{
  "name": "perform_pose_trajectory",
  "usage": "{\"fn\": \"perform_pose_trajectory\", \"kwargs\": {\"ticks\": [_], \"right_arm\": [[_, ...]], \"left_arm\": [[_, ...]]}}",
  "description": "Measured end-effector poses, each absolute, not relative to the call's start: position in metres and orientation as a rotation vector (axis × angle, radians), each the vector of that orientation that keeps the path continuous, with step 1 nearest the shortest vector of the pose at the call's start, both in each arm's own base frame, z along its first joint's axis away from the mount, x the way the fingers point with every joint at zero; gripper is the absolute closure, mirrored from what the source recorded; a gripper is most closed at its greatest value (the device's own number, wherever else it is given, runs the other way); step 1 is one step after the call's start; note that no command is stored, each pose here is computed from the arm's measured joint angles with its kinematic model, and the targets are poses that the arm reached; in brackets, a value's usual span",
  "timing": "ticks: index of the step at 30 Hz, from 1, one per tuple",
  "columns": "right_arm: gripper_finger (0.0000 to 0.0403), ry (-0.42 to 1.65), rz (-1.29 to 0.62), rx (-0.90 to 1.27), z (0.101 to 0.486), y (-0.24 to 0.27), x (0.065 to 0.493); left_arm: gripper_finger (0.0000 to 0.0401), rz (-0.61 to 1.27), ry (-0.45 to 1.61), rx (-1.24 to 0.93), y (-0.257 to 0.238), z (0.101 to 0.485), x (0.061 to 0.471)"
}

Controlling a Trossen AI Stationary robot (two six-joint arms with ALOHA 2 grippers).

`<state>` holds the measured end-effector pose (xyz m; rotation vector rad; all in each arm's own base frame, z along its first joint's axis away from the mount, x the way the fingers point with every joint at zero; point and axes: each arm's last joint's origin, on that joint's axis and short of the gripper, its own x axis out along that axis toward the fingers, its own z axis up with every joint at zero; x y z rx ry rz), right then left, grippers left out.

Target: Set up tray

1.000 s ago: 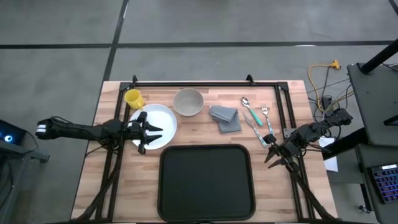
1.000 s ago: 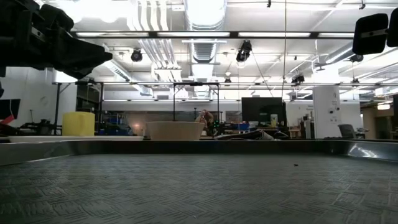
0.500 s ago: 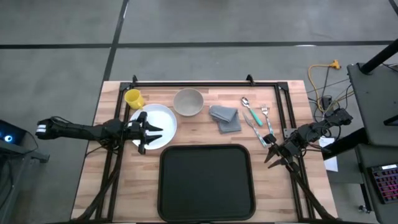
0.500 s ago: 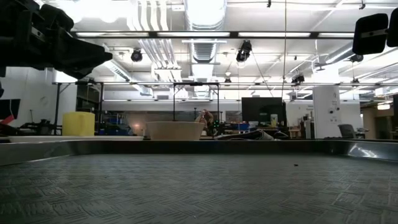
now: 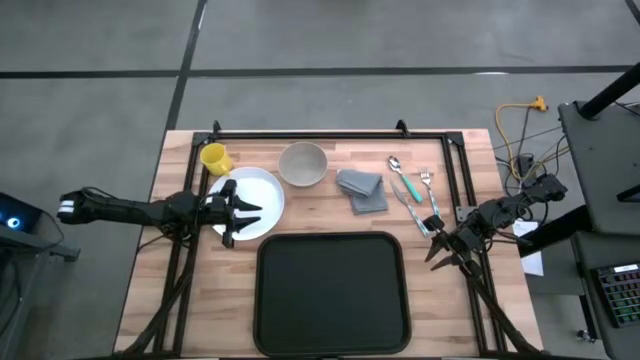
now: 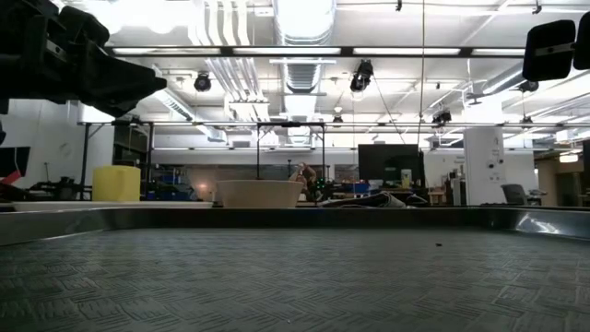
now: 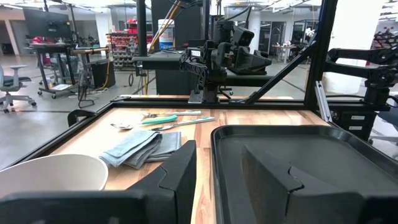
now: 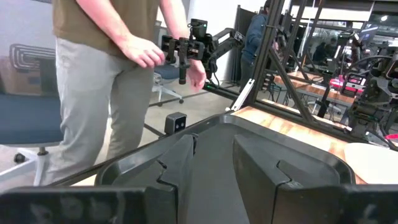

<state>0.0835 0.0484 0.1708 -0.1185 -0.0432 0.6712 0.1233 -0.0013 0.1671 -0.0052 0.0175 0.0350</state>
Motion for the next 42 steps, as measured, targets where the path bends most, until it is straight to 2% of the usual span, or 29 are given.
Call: {"fn": "perform_pose_trajectory", "kwargs": {"ticks": [9, 14, 23, 29, 35, 38, 42], "right_arm": [[0.0303, -0.044, 0.671, -0.118, 0.171, 0.048, 0.084], [0.0303, -0.043, 0.671, -0.119, 0.171, 0.048, 0.084], [0.0303, -0.044, 0.671, -0.118, 0.171, 0.048, 0.084], [0.0303, -0.043, 0.671, -0.119, 0.171, 0.048, 0.084], [0.0303, -0.043, 0.671, -0.119, 0.171, 0.048, 0.084], [0.0303, -0.043, 0.671, -0.118, 0.171, 0.048, 0.084], [0.0303, -0.043, 0.671, -0.118, 0.171, 0.048, 0.084]], "left_arm": [[0.0293, 0.033, 0.016, -0.01, -0.001, 0.167, 0.123], [0.0293, 0.029, -0.018, -0.098, -0.002, 0.173, 0.124], [0.0293, 0.025, -0.131, -0.088, -0.002, 0.21, 0.125], [0.0293, 0.033, -0.178, -0.024, -0.002, 0.251, 0.131], [0.0293, 0.057, -0.055, 0.045, -0.002, 0.311, 0.159], [0.0293, 0.156, 0.025, 0.076, 0.001, 0.339, 0.179], [0.0293, 0.455, 0.075, 0.057, 0.008, 0.373, 0.212]]}}
